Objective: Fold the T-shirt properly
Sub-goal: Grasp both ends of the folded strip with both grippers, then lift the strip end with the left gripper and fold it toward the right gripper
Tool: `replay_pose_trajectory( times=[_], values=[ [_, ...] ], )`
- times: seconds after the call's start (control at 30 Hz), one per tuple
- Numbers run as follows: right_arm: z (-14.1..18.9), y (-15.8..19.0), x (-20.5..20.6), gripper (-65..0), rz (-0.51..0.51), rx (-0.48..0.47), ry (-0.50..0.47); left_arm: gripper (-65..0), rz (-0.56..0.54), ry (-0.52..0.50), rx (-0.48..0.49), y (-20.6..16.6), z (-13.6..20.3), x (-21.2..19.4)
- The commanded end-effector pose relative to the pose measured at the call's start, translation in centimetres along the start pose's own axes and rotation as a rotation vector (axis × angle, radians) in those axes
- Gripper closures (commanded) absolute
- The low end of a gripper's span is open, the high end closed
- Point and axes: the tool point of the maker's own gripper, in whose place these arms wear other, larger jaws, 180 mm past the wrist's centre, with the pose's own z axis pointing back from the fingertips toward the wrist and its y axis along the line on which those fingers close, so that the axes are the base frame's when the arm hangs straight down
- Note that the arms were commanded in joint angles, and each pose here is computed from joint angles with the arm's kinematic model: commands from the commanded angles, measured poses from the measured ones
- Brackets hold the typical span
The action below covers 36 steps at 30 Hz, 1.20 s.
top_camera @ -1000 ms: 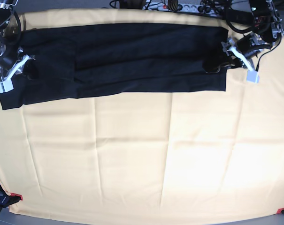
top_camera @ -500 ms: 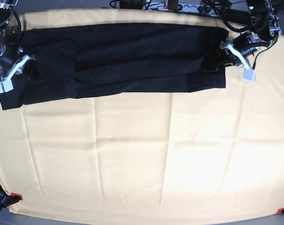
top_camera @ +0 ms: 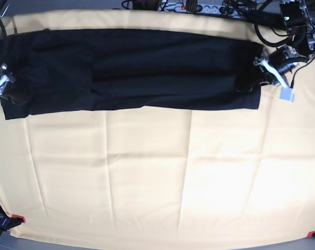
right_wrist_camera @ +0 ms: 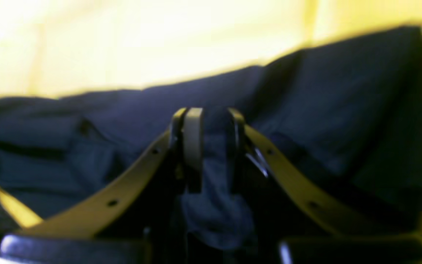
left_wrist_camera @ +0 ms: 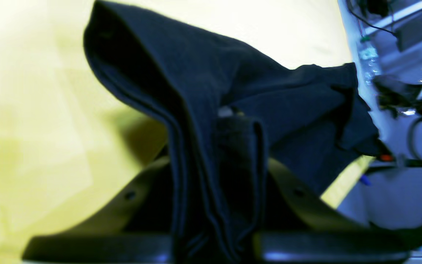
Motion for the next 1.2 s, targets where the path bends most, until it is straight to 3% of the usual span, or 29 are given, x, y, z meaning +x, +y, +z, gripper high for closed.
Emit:
replay_pose_trajectory(
  times=[0.0, 0.4, 0.6, 0.7, 0.83, 0.93, 1.17],
  values=[
    [1.0, 0.3, 1.9, -13.9, 0.031, 0.015, -0.043, 0.0, -0.039, -0.039, 0.007, 0.1, 1.0, 1.9],
    [1.7, 0.6, 1.2, -13.8, 0.033, 0.038, 0.015, 0.0, -0.285, 0.057, 0.251, 4.5, 6.4, 7.3],
    [1.7, 0.6, 1.1, -13.7, 0.033, 0.038, 0.020, 0.0, -0.271, 0.014, 0.362, 5.9, 9.0, 10.0],
    [1.6, 0.6, 1.1, -13.7, 0.033, 0.039, 0.019, 0.0, -0.245, -0.025, 0.271, 4.2, 8.8, 10.5],
    [1.5, 0.7, 1.0, -13.7, 0.029, 0.042, 0.018, 0.0, -0.265, -0.057, 0.064, 0.6, 8.1, 10.4],
    [1.3, 0.9, 0.8, -13.7, 0.020, 0.048, 0.014, 0.0, -0.285, -0.028, 0.032, 0.0, 7.8, 9.4],
    [1.1, 1.0, 0.5, -13.7, 0.009, 0.055, 0.007, 0.0, -0.261, -0.094, -0.034, -2.2, 6.1, 8.1]
  ],
)
